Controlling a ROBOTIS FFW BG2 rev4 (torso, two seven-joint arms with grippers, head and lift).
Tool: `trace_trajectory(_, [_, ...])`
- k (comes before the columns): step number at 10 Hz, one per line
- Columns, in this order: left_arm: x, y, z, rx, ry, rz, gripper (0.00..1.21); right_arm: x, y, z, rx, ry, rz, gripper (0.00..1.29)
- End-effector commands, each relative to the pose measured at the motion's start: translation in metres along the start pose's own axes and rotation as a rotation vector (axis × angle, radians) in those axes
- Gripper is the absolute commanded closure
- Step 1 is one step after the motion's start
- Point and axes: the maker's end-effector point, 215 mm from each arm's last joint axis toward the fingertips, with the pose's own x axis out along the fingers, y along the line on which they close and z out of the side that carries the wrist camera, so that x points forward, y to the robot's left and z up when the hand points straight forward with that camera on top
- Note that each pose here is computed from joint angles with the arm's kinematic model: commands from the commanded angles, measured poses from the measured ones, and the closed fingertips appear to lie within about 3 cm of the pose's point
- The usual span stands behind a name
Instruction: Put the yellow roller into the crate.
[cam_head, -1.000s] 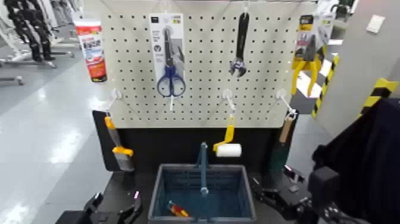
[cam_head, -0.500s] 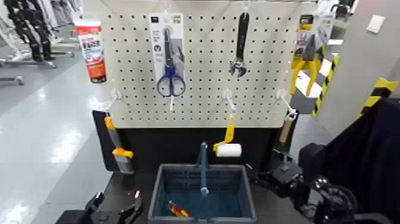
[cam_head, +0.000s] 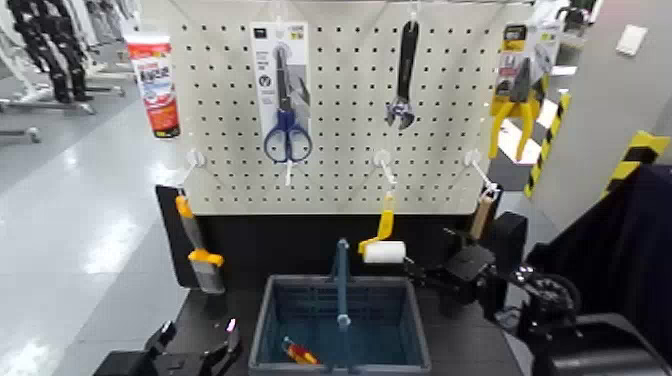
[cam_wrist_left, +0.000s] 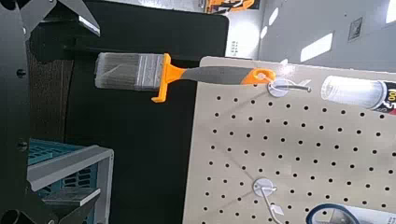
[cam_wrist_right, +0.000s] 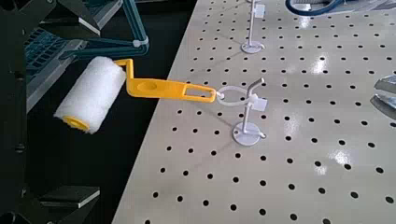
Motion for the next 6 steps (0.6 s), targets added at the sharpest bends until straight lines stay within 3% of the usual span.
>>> trace_trajectory(1, [0.001, -0.001, 0.000, 0.000, -0.001, -0.002, 0.11, 0.019, 0.000, 0.005, -0.010, -0.007, 0.049, 0.12])
trace_trajectory(6, [0.003, -0.003, 0.002, -0.003, -0.007, -0.011, 0.11, 0.049, 0.014, 0.014, -0.004, -0.031, 0.135, 0.12])
